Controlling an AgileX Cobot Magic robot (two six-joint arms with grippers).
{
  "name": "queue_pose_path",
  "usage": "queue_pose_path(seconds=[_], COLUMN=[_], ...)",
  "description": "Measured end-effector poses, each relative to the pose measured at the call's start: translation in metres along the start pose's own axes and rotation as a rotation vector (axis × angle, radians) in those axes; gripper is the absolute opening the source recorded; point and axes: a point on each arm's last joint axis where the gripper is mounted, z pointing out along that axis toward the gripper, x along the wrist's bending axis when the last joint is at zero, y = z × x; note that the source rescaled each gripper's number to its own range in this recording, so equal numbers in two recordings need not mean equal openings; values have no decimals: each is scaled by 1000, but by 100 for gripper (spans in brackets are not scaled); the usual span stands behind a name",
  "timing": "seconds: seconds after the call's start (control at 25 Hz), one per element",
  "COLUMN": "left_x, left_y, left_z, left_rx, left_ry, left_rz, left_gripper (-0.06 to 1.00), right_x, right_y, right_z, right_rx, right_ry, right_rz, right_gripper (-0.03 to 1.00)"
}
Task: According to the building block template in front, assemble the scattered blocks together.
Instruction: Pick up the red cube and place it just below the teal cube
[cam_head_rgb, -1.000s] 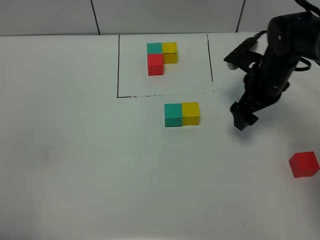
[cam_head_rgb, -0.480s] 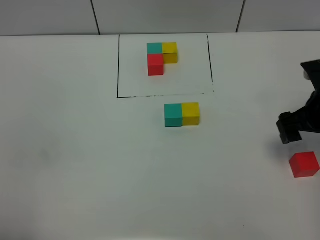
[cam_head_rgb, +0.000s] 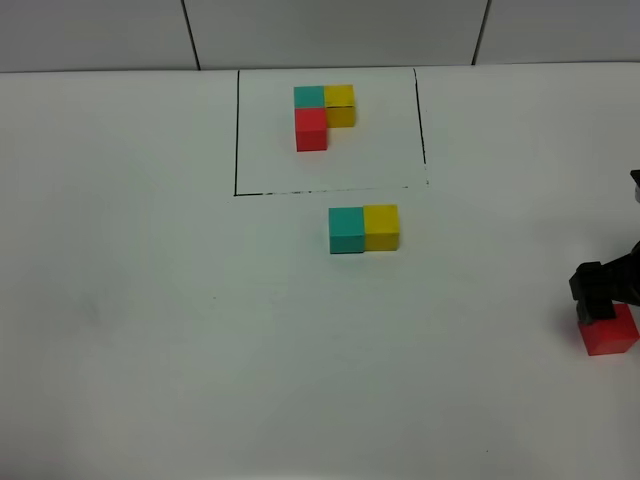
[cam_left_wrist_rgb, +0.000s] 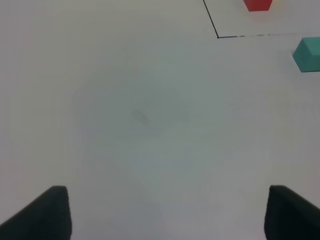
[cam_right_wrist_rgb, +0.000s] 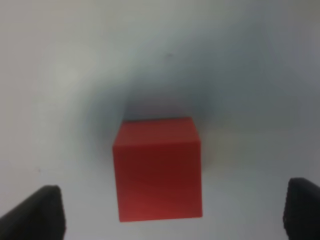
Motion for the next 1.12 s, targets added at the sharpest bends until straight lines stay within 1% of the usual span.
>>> queue_pose_path(seconds=[0.2,0.32,0.48,0.72,1.04,1.12], left_x=[0,0,0,0,0,0], left_y=[0,0,0,0,0,0], left_z=[0,0,0,0,0,0], left_rx=[0,0,0,0,0,0], left_ry=[0,0,0,0,0,0], left_rz=[0,0,0,0,0,0], left_gripper=[71,71,71,71,71,71], right_x=[1,2,3,-1,-1,-1], right_y=[0,0,2,0,-5,-5], right_z=[9,20,33,54,62,62], right_rx=[19,51,68,113,100,100], right_ry=[9,26,37,50,46,46], right_rz=[3,-10,-16,18,17,17], right_gripper=[76,76,76,76,75,73])
